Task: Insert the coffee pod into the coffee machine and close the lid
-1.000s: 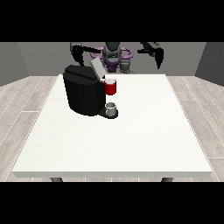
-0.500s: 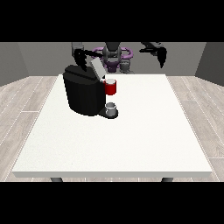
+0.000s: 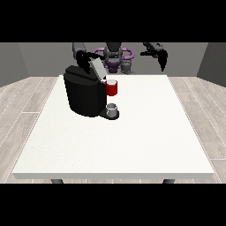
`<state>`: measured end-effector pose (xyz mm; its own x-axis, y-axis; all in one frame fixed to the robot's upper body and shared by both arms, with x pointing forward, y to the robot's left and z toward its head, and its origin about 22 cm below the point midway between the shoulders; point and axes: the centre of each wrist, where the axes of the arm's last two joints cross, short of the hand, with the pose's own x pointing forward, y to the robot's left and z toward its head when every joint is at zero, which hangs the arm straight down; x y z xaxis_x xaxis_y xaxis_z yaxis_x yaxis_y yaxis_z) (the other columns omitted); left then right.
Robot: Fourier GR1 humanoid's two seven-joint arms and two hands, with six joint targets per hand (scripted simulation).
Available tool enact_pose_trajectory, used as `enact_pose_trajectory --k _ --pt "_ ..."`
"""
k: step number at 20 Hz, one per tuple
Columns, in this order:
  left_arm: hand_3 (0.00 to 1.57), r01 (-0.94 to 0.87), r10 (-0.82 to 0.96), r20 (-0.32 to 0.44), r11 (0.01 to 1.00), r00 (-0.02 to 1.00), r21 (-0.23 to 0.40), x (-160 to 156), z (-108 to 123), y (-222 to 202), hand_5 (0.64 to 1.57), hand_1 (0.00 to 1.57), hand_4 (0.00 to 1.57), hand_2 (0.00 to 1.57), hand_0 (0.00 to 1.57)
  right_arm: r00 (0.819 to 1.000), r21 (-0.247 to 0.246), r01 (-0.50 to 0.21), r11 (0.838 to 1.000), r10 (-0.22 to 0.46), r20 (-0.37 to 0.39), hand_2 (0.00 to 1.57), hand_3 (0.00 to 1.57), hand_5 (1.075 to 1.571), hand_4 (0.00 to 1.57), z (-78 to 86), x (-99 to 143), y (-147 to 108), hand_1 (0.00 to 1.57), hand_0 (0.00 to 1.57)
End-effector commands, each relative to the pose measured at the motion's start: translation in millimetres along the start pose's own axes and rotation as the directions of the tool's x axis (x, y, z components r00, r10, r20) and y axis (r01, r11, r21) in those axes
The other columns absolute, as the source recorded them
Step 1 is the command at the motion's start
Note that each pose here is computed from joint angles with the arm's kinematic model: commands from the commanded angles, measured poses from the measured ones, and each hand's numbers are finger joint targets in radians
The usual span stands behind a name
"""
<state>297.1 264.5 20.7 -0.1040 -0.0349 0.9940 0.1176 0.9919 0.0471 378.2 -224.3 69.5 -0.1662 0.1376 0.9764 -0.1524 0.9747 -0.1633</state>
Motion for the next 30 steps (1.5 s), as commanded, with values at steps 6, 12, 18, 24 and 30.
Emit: enact_pose_trajectory --k 6,12,18,24,30 --pt "0.00 0.018 -0.018 0.028 1.000 0.999 -0.003 8.2 -5.5 14.7 1.571 0.00 0.00 0.00 0.00 1.000 0.030 -0.030 0.999 0.030 0.003 0.00 0.00 1.571 0.00 -10.4 -2.7 30.0 0.00 0.00" --pt "0.00 0.026 -0.027 0.010 0.999 1.000 0.043 -7.1 -1.4 8.7 1.571 0.00 0.14 0.00 0.00 0.999 0.072 -0.036 0.997 0.035 0.012 0.00 0.00 1.571 0.08 -24.9 18.1 17.8 0.00 0.00" --pt "0.00 -0.005 0.005 0.002 1.000 1.000 0.012 4.5 -7.7 25.7 1.571 0.00 0.12 0.00 0.00 0.994 0.084 -0.100 0.991 0.095 0.058 0.00 0.00 1.571 0.00 -41.3 40.7 39.9 0.00 0.00" --pt "0.00 0.008 -0.008 0.040 1.000 0.999 -0.004 11.0 -12.3 12.3 1.571 0.00 0.00 0.00 0.00 0.985 0.079 -0.155 0.985 0.148 0.086 0.00 0.00 1.571 0.12 -52.1 52.2 31.6 0.00 0.00" --pt "0.00 0.011 -0.008 0.107 1.000 0.994 -0.020 -3.0 -7.4 -14.1 1.571 0.00 0.19 0.00 0.00 0.986 0.115 -0.127 0.985 0.113 0.120 0.00 0.00 1.571 0.12 -57.8 63.5 66.7 0.00 0.00"
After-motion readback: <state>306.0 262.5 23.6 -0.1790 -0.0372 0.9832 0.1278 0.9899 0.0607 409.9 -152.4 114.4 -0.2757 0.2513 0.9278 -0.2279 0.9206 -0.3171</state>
